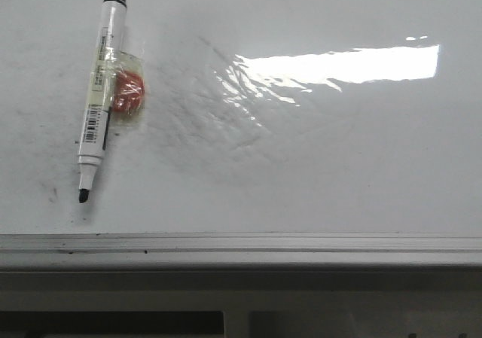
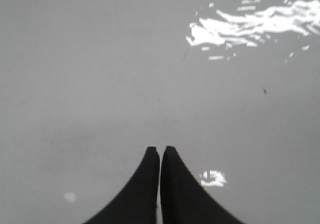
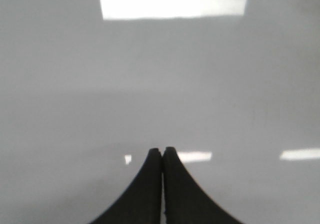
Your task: Write number 8 on whiteboard
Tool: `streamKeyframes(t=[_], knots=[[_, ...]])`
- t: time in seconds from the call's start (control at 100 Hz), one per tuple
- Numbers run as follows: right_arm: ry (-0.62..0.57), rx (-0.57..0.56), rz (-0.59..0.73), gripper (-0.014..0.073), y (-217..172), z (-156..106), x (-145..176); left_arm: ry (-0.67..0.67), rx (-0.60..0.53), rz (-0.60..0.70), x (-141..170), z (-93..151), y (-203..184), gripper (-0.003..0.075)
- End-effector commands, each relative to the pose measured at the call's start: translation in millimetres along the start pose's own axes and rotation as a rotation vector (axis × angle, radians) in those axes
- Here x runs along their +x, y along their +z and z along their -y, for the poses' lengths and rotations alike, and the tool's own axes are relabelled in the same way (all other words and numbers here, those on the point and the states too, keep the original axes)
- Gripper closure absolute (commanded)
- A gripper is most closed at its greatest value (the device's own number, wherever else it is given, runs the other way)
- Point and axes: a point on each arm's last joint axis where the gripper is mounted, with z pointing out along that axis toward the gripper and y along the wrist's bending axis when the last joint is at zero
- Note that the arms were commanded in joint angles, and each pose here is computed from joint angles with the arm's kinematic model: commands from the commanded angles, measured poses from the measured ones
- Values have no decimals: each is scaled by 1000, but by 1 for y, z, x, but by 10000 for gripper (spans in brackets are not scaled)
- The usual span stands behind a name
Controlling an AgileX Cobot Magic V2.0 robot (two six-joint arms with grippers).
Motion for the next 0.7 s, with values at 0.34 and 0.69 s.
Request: streamKeyframes(t=[0.34,0.69], knots=[[2,22,407,666,-8,2,-32,1,40,318,-18,4,-4,741],[42,6,208,666,-11,3,-46,-11,31,326,-39,2,-8,741]])
